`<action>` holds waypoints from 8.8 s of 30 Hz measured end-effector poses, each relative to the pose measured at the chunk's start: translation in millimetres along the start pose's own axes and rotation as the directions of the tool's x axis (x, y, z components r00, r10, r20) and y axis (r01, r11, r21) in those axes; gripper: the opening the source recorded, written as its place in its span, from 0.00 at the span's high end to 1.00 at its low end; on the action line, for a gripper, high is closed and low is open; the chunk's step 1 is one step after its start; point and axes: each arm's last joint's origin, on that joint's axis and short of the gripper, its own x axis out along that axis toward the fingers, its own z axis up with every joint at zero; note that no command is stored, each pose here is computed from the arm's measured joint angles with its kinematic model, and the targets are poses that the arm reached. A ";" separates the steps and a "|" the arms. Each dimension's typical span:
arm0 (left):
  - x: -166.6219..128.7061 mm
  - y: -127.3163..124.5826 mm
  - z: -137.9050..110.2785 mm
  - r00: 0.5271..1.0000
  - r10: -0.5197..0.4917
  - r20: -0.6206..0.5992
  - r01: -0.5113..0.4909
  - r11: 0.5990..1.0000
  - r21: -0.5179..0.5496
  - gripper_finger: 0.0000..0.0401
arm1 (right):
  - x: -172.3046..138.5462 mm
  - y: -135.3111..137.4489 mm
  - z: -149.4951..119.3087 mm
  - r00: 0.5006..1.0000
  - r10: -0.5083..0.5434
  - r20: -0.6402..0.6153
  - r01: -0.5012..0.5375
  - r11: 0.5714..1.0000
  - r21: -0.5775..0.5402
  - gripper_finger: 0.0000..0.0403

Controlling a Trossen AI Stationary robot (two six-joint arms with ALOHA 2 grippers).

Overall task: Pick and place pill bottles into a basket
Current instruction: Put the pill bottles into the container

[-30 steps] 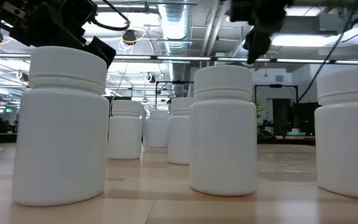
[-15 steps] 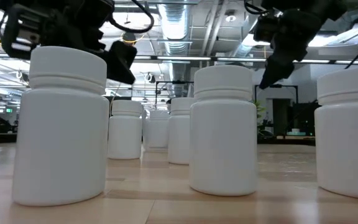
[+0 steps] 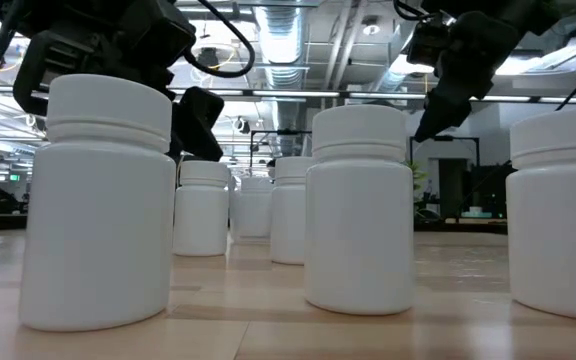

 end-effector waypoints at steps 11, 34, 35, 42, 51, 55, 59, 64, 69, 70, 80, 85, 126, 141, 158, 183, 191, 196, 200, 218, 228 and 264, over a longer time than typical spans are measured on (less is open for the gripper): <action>-0.1 0.5 -0.1 1.000 0.002 -0.001 -0.002 1.000 -0.029 0.32 | 0.0 0.0 0.0 1.000 0.000 0.000 0.000 1.000 -0.001 0.39; -0.6 3.3 -2.2 1.000 0.003 -0.013 -0.004 0.998 -0.069 0.32 | 0.0 0.1 0.2 1.000 0.001 0.000 -0.001 1.000 -0.003 0.39; -0.6 3.3 -2.0 1.000 0.003 -0.012 -0.004 0.998 -0.068 0.32 | 0.0 0.1 0.2 1.000 0.001 0.000 -0.001 1.000 -0.003 0.39; -0.7 3.2 -1.9 1.000 0.006 -0.012 -0.007 0.997 -0.075 0.32 | 0.0 0.1 0.2 1.000 0.001 0.000 -0.001 1.000 -0.003 0.39; 7.0 -1.2 -5.9 1.000 -0.009 -0.024 0.007 0.997 -0.078 0.32 | 0.0 0.1 0.5 1.000 0.002 0.003 -0.002 1.000 -0.003 0.39; 18.4 -1.4 -9.7 0.998 -0.038 -0.060 0.033 0.996 -0.084 0.32 | -0.1 0.2 1.2 1.000 0.002 0.009 -0.002 1.000 -0.003 0.39; 23.5 1.5 -6.9 0.997 -0.048 -0.059 0.044 0.996 -0.079 0.32 | -0.1 0.3 1.2 1.000 0.004 0.009 -0.004 1.000 -0.003 0.39; 24.7 3.9 -3.4 0.997 -0.054 -0.062 0.049 0.996 -0.070 0.32 | 0.0 0.4 1.1 1.000 0.005 0.007 -0.005 1.000 -0.003 0.39; 24.6 4.8 -3.0 0.996 -0.055 -0.068 0.050 0.996 -0.072 0.32 | 0.0 0.4 1.1 1.000 0.006 0.007 -0.005 1.000 -0.009 0.39; 24.6 4.7 -3.1 0.996 -0.055 -0.069 0.050 0.996 -0.072 0.32 | -0.1 0.4 1.1 1.000 0.006 0.008 -0.006 1.000 -0.009 0.39; 24.6 3.9 -2.7 0.994 -0.088 -0.059 0.084 0.994 -0.073 0.47 | 0.0 0.4 1.1 1.000 0.006 0.007 -0.005 1.000 -0.009 0.39; 24.6 3.3 -0.5 0.992 -0.118 -0.033 0.116 0.991 -0.070 0.60 | 0.0 0.4 1.1 1.000 0.006 0.007 -0.005 1.000 -0.005 0.39; -77.0 133.6 102.6 0.952 0.304 0.039 -0.303 0.953 -0.020 0.60 | -0.8 1.9 12.7 0.992 0.023 0.127 -0.025 1.000 0.013 0.39; -78.3 193.2 52.9 0.960 0.276 -0.038 -0.279 0.954 -0.106 0.60 | 8.5 1.8 18.1 0.988 0.023 0.150 -0.026 0.999 0.023 0.39; -28.1 218.0 4.2 0.978 0.175 -0.111 -0.191 0.970 -0.150 0.61 | 89.6 -6.2 5.0 0.997 -0.008 -0.079 0.009 1.000 0.013 0.39; -16.9 216.3 0.7 0.981 0.154 -0.114 -0.171 0.973 -0.153 0.52 | 101.9 -7.5 2.5 0.995 -0.009 -0.097 0.010 1.000 0.016 0.39; -16.9 216.2 0.5 0.981 0.153 -0.116 -0.170 0.973 -0.154 0.52 | 101.9 -7.4 2.5 0.995 -0.008 -0.096 0.010 1.000 0.015 0.39; -16.9 216.2 0.5 0.981 0.153 -0.116 -0.170 0.973 -0.155 0.52 | 101.9 -7.4 2.5 0.995 -0.008 -0.097 0.009 1.000 0.016 0.39; -16.8 216.1 0.6 0.981 0.153 -0.116 -0.170 0.973 -0.154 0.52 | 101.9 -7.4 2.5 0.995 -0.008 -0.097 0.010 1.000 0.016 0.39; -70.8 181.9 100.4 0.990 0.138 0.011 -0.137 0.987 -0.089 0.52 | 102.1 -7.3 2.5 0.995 -0.008 -0.096 0.010 1.000 0.027 0.39; -142.8 106.5 164.3 0.967 0.177 0.184 -0.141 0.971 -0.193 0.52 | 101.5 -0.3 3.7 0.969 0.225 -0.105 -0.219 0.974 0.062 0.39; -110.4 -3.0 38.3 0.961 0.234 0.146 -0.150 0.888 -0.435 0.52 | 114.4 108.9 18.5 0.977 0.176 0.124 -0.113 0.909 -0.401 0.45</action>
